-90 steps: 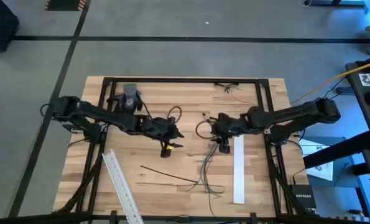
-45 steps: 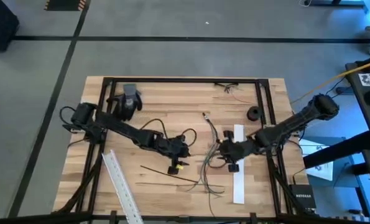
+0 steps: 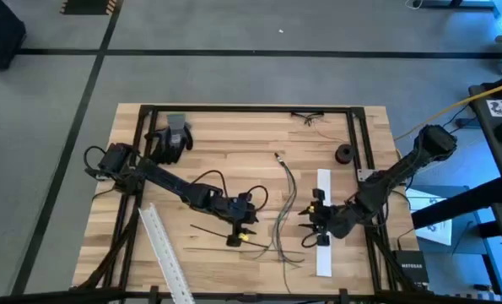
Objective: Ziptie cables
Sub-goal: Wrap the top black zip tie on the colored cables
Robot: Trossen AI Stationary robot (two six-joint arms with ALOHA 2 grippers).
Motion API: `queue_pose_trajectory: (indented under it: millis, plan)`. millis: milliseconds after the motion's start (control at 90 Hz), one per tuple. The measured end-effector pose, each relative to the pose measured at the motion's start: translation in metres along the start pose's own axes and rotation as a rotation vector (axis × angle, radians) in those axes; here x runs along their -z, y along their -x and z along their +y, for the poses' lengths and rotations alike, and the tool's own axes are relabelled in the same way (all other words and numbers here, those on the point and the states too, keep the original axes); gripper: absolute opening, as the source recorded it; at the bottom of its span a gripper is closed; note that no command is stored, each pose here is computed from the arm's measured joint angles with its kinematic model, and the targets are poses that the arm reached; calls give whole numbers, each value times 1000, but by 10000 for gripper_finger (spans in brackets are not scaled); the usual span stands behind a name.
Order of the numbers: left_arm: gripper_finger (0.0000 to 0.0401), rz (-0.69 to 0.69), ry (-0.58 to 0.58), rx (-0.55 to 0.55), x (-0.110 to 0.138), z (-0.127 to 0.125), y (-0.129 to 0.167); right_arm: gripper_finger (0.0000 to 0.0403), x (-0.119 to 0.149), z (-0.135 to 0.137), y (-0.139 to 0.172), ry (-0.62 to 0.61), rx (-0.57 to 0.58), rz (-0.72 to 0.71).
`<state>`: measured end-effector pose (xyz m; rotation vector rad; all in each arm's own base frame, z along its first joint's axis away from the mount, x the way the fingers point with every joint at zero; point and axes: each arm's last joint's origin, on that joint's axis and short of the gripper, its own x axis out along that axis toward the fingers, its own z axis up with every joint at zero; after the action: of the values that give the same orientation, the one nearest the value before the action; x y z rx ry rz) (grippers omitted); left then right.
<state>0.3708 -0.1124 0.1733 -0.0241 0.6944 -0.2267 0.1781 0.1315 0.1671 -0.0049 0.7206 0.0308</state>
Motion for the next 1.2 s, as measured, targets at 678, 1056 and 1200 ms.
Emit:
queue_pose_trajectory:
  millis: [678,1056,1200]
  plan:
    - [194,-109,-27,74,-2,-18,-26,159,0,0,-1,-29,-14,7]
    - [194,-33,-5,82,11,-18,-57,159,0,0,-1,-21,-6,2]
    - [194,36,22,72,22,-16,-63,159,0,0,-1,-21,-5,2]
